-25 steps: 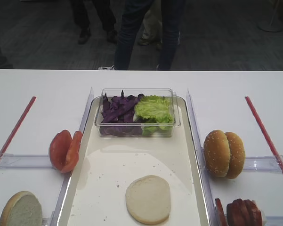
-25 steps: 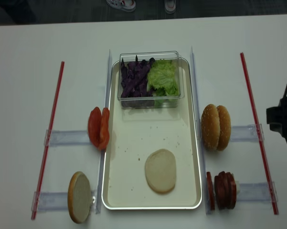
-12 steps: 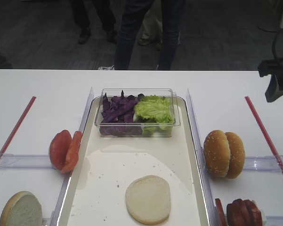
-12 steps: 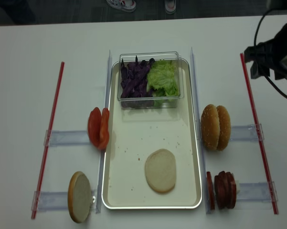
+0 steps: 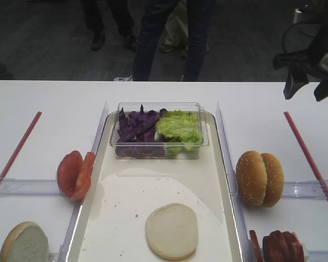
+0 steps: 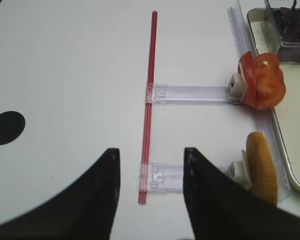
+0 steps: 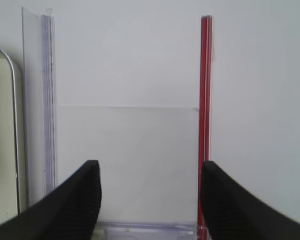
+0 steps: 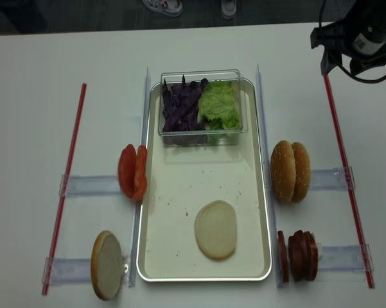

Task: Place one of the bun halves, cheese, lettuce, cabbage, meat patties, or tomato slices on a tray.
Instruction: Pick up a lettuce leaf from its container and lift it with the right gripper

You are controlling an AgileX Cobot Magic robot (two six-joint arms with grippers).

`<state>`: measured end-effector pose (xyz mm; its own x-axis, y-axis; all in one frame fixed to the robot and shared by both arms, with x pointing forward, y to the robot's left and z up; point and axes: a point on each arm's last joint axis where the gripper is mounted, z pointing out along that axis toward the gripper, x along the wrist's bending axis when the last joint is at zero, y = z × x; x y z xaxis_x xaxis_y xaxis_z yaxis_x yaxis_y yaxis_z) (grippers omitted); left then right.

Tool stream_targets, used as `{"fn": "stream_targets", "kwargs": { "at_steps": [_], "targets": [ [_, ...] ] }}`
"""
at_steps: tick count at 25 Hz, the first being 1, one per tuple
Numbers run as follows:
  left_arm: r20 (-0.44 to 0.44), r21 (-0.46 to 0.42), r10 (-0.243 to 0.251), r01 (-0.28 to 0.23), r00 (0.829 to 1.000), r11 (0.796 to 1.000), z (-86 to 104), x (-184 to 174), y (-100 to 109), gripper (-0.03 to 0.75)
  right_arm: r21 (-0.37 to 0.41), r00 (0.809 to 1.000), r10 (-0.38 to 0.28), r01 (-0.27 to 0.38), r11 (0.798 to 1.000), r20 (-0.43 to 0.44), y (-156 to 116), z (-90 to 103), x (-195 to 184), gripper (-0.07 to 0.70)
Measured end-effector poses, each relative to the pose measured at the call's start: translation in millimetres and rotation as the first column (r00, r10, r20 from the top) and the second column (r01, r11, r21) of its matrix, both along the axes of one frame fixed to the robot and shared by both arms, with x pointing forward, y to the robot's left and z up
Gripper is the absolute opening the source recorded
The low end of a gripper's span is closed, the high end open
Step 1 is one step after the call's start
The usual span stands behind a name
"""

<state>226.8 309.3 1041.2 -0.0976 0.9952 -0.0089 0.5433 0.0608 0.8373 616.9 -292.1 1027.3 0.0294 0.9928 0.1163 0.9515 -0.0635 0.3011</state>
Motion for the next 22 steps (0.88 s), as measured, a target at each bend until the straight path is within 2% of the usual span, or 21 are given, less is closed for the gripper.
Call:
{"fn": "stream_targets", "kwargs": {
  "at_steps": [10, 17, 22],
  "targets": [
    [0.0, 0.0, 0.0, 0.0, 1.0, 1.0, 0.0, 0.0, 0.0, 0.289, 0.005, 0.997, 0.014, -0.014, 1.0, -0.082, 0.3, -20.6, 45.4, 0.463],
    [0.0, 0.0, 0.0, 0.0, 1.0, 1.0, 0.0, 0.0, 0.0, 0.289, 0.006, 0.995, 0.016, -0.015, 1.0, -0.096, 0.3, -30.1, 57.0, 0.463],
    [0.0, 0.0, 0.0, 0.0, 1.0, 1.0, 0.0, 0.0, 0.0, 0.289, 0.017, 0.991, 0.014, -0.012, 1.0, -0.137, 1.1, -44.0, 60.2, 0.463]
  ]
}}
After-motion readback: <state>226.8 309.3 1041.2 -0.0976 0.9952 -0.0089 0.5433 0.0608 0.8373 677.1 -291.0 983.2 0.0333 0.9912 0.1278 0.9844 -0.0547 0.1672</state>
